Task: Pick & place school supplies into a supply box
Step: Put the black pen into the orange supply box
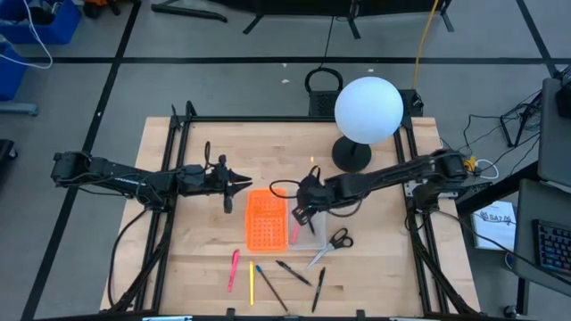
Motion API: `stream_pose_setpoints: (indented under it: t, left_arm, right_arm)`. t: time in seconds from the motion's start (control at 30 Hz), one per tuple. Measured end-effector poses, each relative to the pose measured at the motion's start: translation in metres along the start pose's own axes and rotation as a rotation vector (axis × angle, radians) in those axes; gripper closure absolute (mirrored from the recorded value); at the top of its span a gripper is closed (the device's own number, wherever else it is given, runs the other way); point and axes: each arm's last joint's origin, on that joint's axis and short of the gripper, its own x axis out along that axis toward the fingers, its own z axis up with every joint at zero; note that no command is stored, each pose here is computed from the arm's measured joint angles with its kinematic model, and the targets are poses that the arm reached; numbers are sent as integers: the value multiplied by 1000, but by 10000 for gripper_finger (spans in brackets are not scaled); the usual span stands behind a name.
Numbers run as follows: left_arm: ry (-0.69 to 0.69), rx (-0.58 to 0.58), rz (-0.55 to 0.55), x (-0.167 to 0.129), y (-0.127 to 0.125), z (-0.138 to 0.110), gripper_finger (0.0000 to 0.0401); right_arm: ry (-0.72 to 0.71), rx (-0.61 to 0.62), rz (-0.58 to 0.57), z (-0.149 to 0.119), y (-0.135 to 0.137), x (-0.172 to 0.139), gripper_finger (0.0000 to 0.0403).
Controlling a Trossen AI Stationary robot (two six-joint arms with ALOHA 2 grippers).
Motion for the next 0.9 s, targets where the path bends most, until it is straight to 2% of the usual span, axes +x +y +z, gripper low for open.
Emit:
stream_pose_setpoints:
  t: [0.1, 0.2, 0.4, 0.53, 0.7, 0.9]
  left_arm:
    - [-10, -1, 0, 0, 0, 1, 334]
    - [-26, 34, 2, 0, 0, 2, 334]
    - [-99, 109, 3, -1, 0, 10, 334]
    - [-114, 152, -5, -1, -1, 11, 334]
    - [-138, 64, -45, -1, -4, 13, 334]
    - [-139, 70, -87, -2, -8, 13, 334]
  right_arm:
    - [-237, -205, -29, -6, 9, -20, 287]
    - [-371, -376, 7, -16, 10, -31, 291]
    - [-532, -527, 103, -33, -22, -43, 348]
    - [-627, -587, 140, -53, -55, -45, 396]
    - [-715, -537, 215, -74, -89, -49, 398]
    - [-735, -573, 300, -99, -115, -51, 400]
